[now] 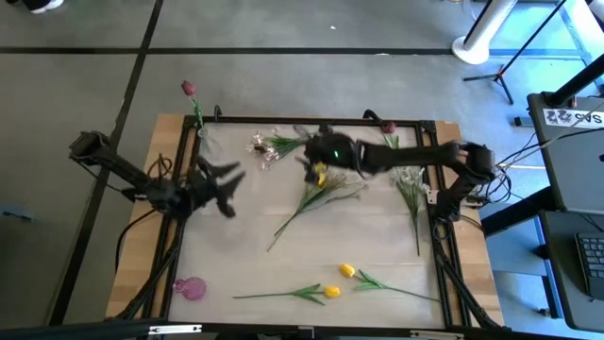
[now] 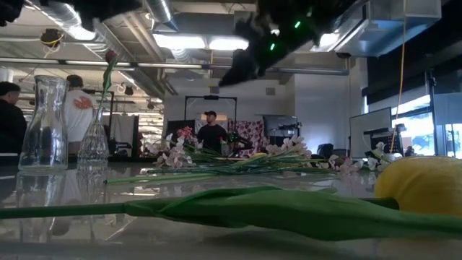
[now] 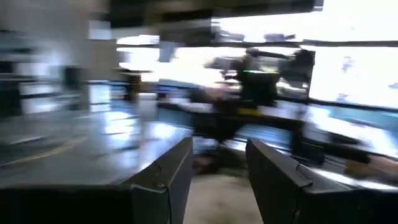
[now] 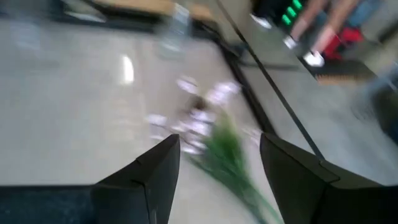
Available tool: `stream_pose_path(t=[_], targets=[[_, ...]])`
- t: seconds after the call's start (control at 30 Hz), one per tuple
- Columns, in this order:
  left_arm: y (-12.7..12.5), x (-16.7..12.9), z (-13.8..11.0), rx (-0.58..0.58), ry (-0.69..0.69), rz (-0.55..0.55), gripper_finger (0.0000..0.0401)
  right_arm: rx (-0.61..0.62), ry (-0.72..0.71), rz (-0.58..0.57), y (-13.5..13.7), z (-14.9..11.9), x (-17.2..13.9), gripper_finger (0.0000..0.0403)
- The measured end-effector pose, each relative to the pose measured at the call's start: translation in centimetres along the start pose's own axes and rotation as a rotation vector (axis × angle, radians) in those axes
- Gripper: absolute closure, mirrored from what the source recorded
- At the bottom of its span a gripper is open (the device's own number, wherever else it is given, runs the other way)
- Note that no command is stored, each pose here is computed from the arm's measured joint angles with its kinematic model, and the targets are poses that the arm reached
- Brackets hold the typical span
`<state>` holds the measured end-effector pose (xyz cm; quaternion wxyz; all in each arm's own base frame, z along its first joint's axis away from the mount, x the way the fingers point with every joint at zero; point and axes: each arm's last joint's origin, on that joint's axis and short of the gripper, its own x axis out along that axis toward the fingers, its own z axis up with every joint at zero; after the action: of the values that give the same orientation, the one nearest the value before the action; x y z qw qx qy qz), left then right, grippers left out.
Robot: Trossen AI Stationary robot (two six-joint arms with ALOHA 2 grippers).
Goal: Sort flowers into vase by color
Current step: Put the left red flower into the top transparent vase
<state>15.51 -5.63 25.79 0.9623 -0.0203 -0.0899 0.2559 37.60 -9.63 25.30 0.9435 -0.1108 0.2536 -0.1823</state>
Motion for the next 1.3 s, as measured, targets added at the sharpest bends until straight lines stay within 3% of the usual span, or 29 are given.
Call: stream_pose_path(t=[0.13,0.27,0.43,0.63,1.03,1.17,1.3], targets=[[-1.2,-0.6,-0.6,-0.026,0.024,-0.282,0.0255,0.038,0.131,-0.042,-3.8,-2.4,2.5,0.018],[-1.8,-1.0,-0.6,-0.032,0.02,-0.425,0.0255,0.096,0.218,0.015,-7.3,-4.4,4.8,0.018],[-1.8,-1.0,-0.6,-0.028,0.019,-0.433,0.0255,0.136,0.297,0.118,-11.3,-6.3,7.2,0.018],[-1.7,-0.9,-0.7,-0.026,0.018,-0.429,0.0255,0.159,0.33,0.246,-13.2,-8.8,10.1,0.018],[-1.8,-0.9,-0.7,-0.023,0.026,-0.444,0.0255,0.164,0.427,0.324,-11.6,-9.7,10.7,0.018],[-1.8,-0.9,-0.7,-0.023,0.025,-0.445,0.0255,0.071,0.419,0.258,-11.0,-9.4,11.2,0.018],[-1.8,-0.9,-0.7,-0.023,0.025,-0.445,0.0255,0.062,0.41,0.199,-11.8,-10.1,11.9,0.018]])
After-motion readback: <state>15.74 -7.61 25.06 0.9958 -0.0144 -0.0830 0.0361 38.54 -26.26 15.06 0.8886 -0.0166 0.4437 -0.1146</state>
